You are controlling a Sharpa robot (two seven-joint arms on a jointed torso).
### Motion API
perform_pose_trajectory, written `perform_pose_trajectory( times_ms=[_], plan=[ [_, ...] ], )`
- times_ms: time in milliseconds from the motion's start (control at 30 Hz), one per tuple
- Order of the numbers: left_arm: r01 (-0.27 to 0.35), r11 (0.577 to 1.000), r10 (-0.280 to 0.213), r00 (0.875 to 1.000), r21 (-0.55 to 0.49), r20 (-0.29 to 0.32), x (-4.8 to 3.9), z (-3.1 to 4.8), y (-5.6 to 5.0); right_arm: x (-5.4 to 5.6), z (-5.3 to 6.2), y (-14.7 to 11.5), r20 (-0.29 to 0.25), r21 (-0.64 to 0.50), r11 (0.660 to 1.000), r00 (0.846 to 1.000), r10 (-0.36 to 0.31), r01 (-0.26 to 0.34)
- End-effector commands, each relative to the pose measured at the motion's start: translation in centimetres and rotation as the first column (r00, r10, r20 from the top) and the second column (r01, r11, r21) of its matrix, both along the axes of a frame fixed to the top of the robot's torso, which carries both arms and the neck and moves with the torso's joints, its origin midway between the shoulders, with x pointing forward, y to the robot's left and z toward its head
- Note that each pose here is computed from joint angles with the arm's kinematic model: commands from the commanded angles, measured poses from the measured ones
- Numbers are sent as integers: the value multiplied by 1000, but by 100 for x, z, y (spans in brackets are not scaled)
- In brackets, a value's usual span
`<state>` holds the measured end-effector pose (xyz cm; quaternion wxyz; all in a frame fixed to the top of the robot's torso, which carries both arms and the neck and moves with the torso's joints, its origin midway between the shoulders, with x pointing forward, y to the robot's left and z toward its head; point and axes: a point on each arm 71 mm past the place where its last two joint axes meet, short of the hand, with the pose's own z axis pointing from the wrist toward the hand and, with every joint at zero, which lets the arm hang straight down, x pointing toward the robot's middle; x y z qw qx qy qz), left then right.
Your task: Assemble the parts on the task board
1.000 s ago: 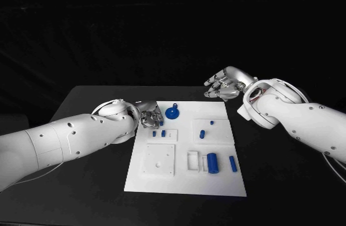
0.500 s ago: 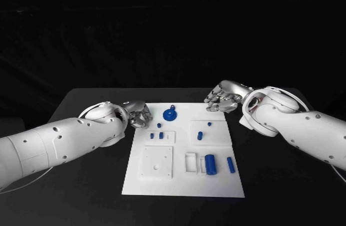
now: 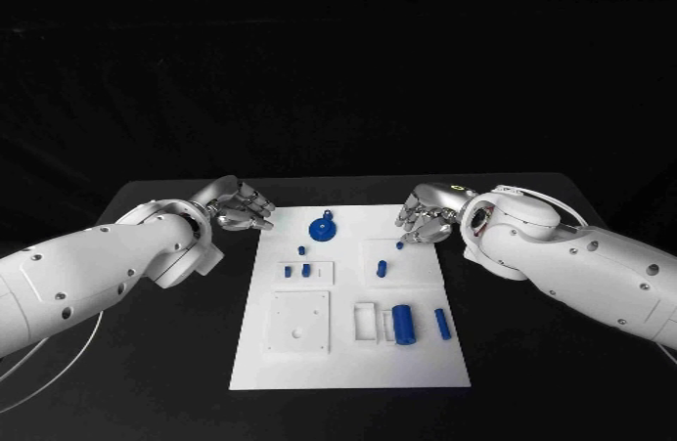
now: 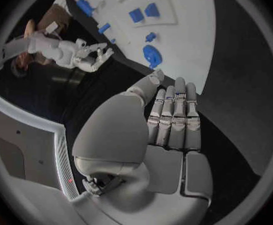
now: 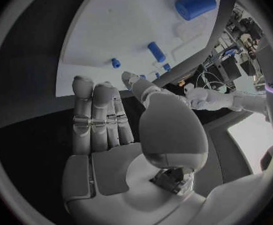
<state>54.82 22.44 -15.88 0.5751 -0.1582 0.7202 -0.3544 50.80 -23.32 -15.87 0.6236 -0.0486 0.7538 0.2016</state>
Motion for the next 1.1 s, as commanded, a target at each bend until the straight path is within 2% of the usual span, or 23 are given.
perform_pose_trajectory(
  times_ms=[33, 200, 400, 700, 1100],
  plan=[
    [-55, 958, 45, 998, -282, -41, -4, 80, 42, -12, -57, 15, -22, -81, 997, 1000, 5, -6],
    [-93, 915, 77, 995, -392, -58, -2, 119, 116, -22, -121, 42, -34, -99, 995, 999, 9, -13],
    [-104, 888, 82, 994, -448, -69, -7, 135, 140, -30, -201, 80, -45, -123, 992, 999, 16, -21],
    [-105, 879, 79, 994, -466, -76, -13, 137, 139, -47, -295, 133, -56, -156, 987, 998, 28, -36],
    [-105, 877, 75, 994, -469, -82, -13, 134, 134, -51, -358, 203, -35, -175, 984, 999, 33, -39]
  ],
)
